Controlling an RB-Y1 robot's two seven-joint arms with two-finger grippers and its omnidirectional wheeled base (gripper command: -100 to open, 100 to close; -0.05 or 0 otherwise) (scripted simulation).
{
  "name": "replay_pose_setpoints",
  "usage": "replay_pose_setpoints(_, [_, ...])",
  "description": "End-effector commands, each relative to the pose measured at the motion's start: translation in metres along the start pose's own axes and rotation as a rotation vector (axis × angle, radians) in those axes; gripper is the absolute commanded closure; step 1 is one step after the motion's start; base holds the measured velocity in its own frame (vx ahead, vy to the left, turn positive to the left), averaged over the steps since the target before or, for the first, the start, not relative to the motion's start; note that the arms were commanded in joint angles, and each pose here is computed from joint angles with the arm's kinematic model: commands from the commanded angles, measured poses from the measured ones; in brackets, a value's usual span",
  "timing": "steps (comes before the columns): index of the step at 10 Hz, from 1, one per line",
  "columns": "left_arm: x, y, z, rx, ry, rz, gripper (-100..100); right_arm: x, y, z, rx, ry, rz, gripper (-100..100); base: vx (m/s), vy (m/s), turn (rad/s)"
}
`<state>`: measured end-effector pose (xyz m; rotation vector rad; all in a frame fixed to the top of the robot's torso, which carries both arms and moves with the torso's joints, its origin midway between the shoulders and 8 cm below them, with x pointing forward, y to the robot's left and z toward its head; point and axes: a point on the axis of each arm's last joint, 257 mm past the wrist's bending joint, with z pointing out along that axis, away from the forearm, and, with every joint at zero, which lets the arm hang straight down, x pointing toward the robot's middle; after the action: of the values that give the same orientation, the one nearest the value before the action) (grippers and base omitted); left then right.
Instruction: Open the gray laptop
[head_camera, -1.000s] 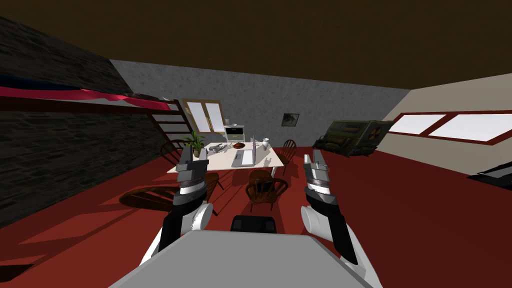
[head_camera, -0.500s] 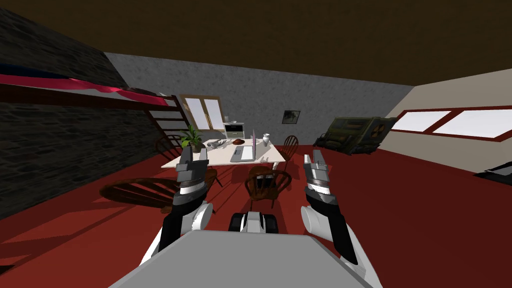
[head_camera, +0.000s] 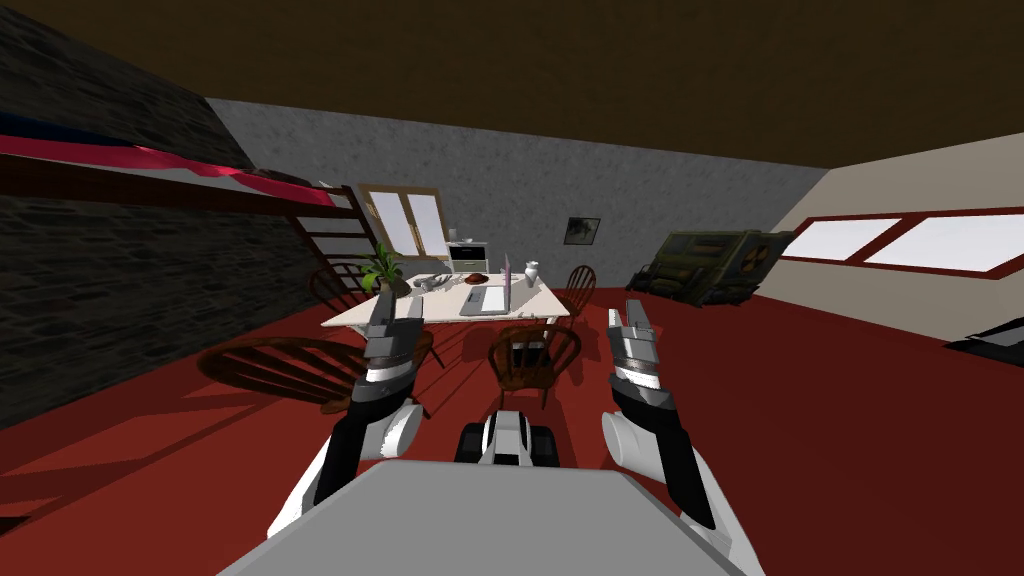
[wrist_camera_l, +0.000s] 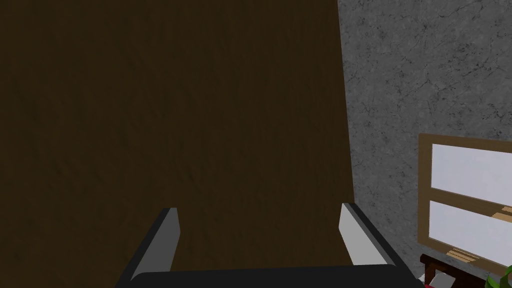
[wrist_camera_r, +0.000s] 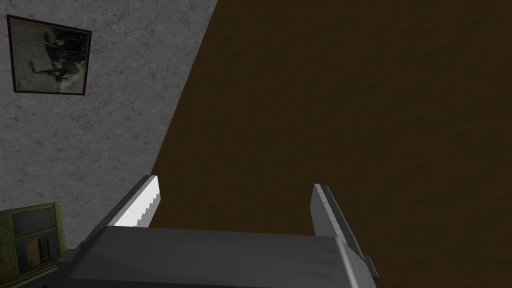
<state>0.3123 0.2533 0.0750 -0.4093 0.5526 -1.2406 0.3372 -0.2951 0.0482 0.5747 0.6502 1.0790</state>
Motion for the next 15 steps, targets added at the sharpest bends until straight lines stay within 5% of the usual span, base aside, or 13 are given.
replay_pose_setpoints(1, [0.004, 0.019, 0.005, -0.02, 0.047, -0.013, -100, 0.0, 0.0, 0.0, 0.0, 0.0, 0.0, 0, -0.115, -0.064, -0.012])
replay_pose_setpoints(7, [0.006, 0.088, 0.028, -0.13, 0.108, -0.049, -100, 0.0, 0.0, 0.0, 0.0, 0.0, 0.0, 0, -0.112, -0.088, -0.022])
replay_pose_setpoints(11, [0.006, 0.115, 0.044, -0.168, 0.121, -0.062, -100, 0.0, 0.0, 0.0, 0.0, 0.0, 0.0, 0, -0.057, -0.075, -0.021])
replay_pose_setpoints(15, [0.003, 0.163, 0.064, -0.265, 0.139, -0.069, -100, 0.0, 0.0, 0.0, 0.0, 0.0, 0.0, 0, -0.044, -0.078, -0.032])
